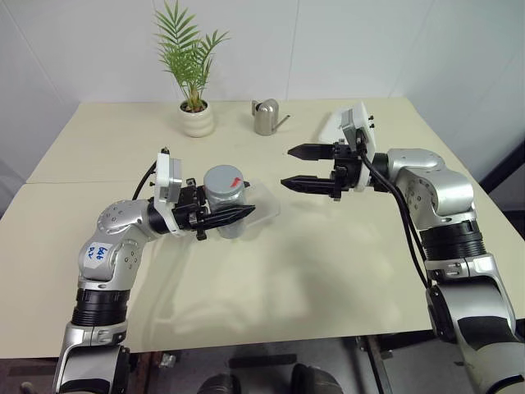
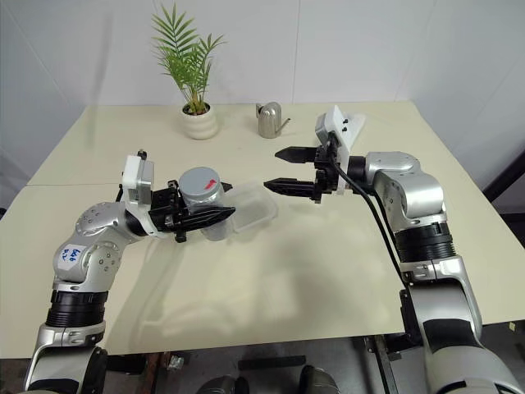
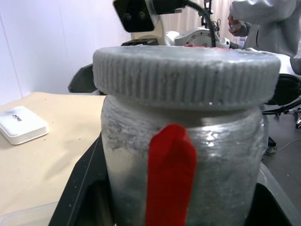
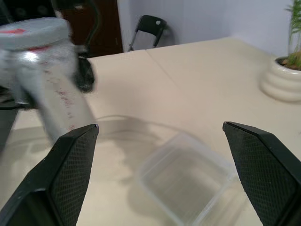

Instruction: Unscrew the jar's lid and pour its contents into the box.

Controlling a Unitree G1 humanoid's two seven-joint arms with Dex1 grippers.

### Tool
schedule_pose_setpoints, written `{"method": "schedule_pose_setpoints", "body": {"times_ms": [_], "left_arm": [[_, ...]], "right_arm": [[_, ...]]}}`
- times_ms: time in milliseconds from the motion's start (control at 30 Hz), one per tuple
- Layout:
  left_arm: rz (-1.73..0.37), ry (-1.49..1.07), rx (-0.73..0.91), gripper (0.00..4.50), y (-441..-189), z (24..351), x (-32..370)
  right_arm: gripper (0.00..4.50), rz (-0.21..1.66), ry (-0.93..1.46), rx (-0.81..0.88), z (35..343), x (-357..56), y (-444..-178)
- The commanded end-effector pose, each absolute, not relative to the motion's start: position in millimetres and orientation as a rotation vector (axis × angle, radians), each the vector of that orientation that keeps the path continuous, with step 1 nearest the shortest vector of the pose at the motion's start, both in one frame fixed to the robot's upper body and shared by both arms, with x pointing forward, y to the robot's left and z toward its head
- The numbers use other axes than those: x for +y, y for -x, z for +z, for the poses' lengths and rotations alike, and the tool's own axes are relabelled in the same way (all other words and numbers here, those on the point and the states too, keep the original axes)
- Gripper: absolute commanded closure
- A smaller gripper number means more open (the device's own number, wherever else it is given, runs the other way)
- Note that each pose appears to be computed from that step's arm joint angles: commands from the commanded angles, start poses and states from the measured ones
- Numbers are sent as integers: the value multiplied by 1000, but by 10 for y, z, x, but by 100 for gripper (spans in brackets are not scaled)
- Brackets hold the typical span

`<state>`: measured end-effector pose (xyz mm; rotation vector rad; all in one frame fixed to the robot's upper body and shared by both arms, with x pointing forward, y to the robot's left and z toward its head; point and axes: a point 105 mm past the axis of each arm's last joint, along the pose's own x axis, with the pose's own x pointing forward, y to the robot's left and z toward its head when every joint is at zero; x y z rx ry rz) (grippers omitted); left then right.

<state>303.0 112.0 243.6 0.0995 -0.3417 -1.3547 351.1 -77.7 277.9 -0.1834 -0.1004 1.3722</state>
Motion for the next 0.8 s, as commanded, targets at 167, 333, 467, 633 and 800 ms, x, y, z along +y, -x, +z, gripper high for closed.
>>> {"method": "schedule_pose_setpoints", "body": {"times_ms": [167,333,467,633,800], "left_arm": [[-1358,-116,-375,240,-3010,2484,1100],[-1385,-112,-343,240,-3005,2461,1073],[-1396,-116,-336,240,-3019,2457,1066],[-1394,-116,-340,240,-3019,2470,1065],[-1395,-121,-333,240,-3013,2460,1073]], "right_arm": [[6,1511,113,-236,3104,-319,-3124],[6,1546,151,-213,3039,30,-2978],[6,1596,147,-216,3004,197,-2870],[6,1598,162,-243,3036,241,-2852],[6,1537,189,-225,3005,253,-2973]]}}
